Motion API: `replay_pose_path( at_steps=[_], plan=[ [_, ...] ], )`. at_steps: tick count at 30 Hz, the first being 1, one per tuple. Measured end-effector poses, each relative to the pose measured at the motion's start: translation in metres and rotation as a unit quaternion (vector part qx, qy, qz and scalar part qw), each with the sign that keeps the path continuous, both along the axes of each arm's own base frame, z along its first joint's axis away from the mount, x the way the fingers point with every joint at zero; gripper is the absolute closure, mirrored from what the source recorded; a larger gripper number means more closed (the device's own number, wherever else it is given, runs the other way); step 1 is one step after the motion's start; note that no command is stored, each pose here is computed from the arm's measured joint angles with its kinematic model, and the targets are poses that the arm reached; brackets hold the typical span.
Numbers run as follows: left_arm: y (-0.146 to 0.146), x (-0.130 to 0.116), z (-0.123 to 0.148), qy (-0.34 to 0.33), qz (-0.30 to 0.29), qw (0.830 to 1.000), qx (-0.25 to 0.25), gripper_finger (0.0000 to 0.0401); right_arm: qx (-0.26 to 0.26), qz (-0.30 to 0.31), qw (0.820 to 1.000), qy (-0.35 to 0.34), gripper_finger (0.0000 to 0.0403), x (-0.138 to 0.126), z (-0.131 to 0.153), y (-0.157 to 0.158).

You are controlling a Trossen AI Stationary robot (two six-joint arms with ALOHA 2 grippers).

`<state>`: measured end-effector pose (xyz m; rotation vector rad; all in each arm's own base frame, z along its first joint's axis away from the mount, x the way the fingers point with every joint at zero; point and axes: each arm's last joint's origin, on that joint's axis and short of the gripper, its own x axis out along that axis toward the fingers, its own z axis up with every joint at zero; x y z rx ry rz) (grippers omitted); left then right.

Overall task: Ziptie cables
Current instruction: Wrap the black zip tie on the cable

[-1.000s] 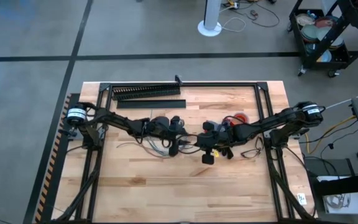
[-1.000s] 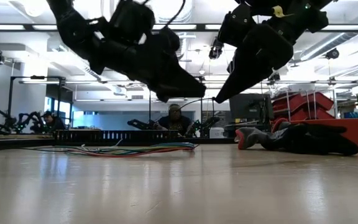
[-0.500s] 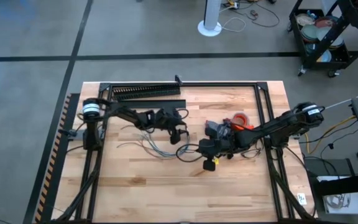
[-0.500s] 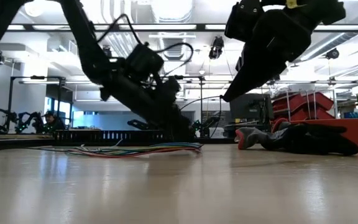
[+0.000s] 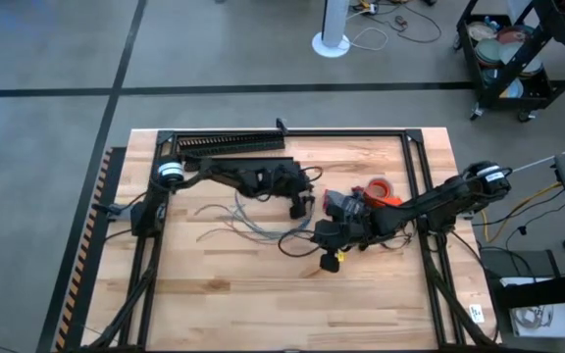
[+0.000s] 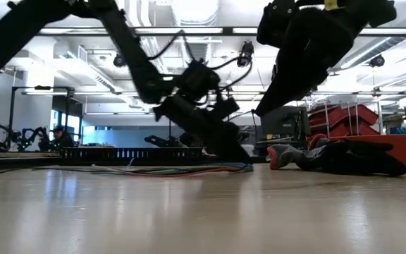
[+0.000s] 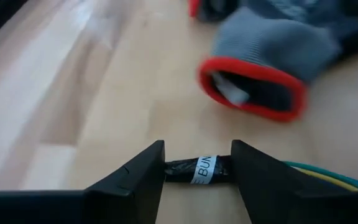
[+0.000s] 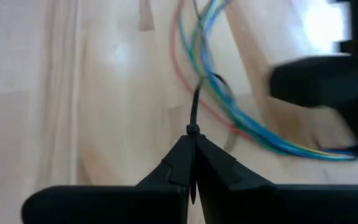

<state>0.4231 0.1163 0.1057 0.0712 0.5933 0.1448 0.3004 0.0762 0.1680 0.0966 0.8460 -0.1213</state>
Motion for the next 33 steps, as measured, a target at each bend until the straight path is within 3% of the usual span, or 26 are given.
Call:
replay_pose_path(
  at_steps=[6, 12, 20, 26, 30, 33],
  plan=[
    [0.010, 0.005, 0.005, 0.057, -0.008, 0.998, 0.016, 0.0249, 0.014, -0.013, 1.000, -0.004, 0.0403, -0.002, 0.000, 0.008],
    [0.010, 0.006, 0.006, 0.054, -0.005, 0.999, 0.006, 0.0259, 0.034, -0.056, 0.998, -0.015, 0.0403, -0.001, -0.002, 0.010],
    [0.006, -0.005, 0.024, 0.064, -0.008, 0.998, -0.014, 0.0233, 0.065, -0.095, 0.993, -0.028, 0.0403, 0.017, -0.025, 0.024],
    [-0.006, -0.046, 0.055, 0.053, -0.017, 0.998, -0.005, 0.0205, 0.084, -0.126, 0.987, -0.057, 0.0403, 0.044, -0.025, 0.035],
    [-0.020, -0.093, 0.062, 0.057, -0.007, 0.998, -0.014, 0.0198, 0.093, -0.156, 0.981, -0.073, 0.0403, 0.066, -0.030, 0.041],
    [-0.028, -0.128, 0.061, 0.059, 0.038, 0.998, 0.004, 0.0198, 0.095, -0.163, 0.979, -0.079, 0.0403, 0.080, -0.034, 0.047]
  ],
)
